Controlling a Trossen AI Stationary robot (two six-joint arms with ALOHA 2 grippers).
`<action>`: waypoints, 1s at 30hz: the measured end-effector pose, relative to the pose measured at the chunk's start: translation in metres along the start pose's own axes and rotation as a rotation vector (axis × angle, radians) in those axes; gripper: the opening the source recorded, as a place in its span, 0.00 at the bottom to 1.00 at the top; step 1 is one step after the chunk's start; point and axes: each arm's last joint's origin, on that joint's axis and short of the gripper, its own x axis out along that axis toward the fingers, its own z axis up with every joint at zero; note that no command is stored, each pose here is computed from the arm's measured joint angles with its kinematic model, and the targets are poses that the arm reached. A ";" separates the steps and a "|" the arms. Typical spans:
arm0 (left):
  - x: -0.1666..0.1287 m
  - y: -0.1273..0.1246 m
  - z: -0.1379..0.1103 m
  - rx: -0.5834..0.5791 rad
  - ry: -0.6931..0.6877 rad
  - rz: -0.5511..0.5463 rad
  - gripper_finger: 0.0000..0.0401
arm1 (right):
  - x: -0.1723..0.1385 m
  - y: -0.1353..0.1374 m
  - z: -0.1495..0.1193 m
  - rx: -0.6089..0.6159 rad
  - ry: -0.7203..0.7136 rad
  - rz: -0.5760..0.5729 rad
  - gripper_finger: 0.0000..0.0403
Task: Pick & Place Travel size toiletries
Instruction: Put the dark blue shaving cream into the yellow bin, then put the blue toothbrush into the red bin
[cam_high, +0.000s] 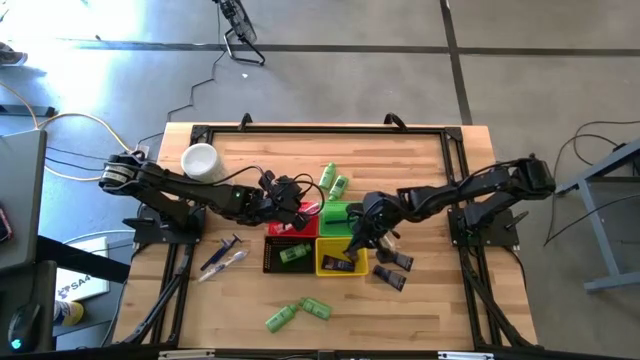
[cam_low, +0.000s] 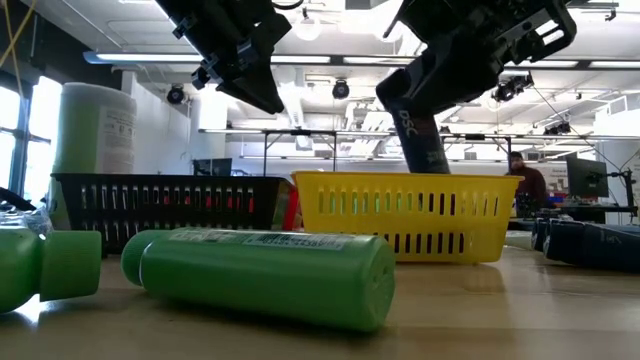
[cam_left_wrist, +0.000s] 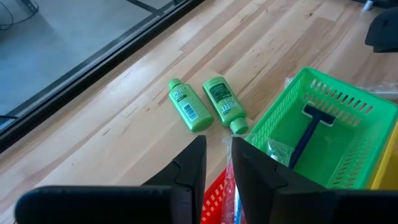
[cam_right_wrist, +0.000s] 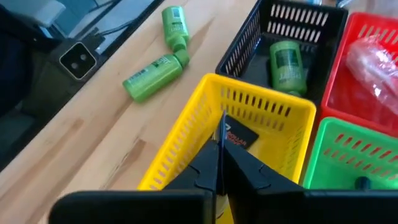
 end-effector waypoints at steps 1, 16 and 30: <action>0.000 0.000 0.000 0.000 0.000 0.000 0.18 | 0.000 0.000 0.001 -0.004 -0.006 0.000 0.08; 0.000 0.000 0.000 0.001 0.002 -0.001 0.18 | -0.001 0.000 0.013 -0.107 -0.109 -0.059 0.46; 0.000 0.000 0.000 0.016 -0.002 -0.004 0.18 | -0.034 0.006 0.012 -0.057 0.011 -0.275 0.21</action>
